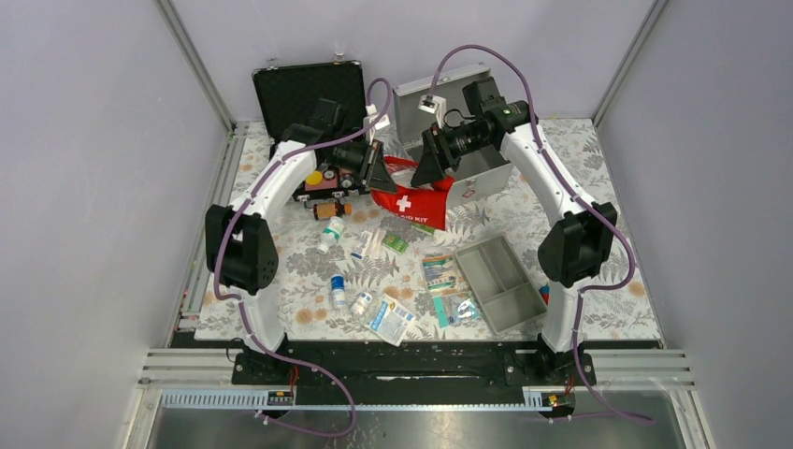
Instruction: Organize the medicine kit
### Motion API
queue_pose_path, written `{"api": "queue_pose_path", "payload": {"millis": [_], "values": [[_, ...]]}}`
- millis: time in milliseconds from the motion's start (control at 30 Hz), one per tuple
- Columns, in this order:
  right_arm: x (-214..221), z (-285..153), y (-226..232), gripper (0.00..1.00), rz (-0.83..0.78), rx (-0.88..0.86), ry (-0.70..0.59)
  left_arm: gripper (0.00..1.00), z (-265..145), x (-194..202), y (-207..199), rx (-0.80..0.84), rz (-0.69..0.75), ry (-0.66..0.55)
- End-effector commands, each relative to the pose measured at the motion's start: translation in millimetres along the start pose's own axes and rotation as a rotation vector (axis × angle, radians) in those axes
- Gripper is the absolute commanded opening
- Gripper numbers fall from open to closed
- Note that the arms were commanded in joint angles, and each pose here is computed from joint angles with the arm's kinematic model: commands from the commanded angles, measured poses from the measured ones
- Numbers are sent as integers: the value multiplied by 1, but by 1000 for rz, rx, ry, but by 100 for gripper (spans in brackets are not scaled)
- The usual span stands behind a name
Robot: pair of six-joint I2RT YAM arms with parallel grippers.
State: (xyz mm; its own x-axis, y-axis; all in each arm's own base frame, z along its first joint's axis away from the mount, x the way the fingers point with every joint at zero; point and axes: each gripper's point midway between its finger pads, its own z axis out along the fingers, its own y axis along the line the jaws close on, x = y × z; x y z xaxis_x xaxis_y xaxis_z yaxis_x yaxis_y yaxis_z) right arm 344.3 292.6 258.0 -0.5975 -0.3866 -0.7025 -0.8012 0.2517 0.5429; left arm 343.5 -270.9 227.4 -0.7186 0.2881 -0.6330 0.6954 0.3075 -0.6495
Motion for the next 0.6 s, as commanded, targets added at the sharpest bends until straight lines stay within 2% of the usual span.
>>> {"api": "queue_pose_path", "payload": {"millis": [0,67,200,233,300,433,500,567], "values": [[-4,2,3,68,60,-21,-8,0,-15,-18,-25,-2,120,-34],[-3,3,6,62,75,-40,-10,0,-18,-16,-26,-13,135,-20],[0,5,5,9,82,-36,-11,6,-23,-18,-32,2,142,-14],[2,5,3,5,79,-29,-7,9,-25,-21,-36,12,143,-22],[5,4,0,2,80,-14,2,23,-30,-31,-46,30,142,-47],[-13,-8,20,0,67,-79,-49,61,-53,-52,-72,89,189,-137],[-23,-18,31,0,64,-113,-80,74,-72,-58,-79,97,230,-183],[-30,-25,39,0,72,-136,-99,82,-81,-56,-80,78,288,-201]]}}
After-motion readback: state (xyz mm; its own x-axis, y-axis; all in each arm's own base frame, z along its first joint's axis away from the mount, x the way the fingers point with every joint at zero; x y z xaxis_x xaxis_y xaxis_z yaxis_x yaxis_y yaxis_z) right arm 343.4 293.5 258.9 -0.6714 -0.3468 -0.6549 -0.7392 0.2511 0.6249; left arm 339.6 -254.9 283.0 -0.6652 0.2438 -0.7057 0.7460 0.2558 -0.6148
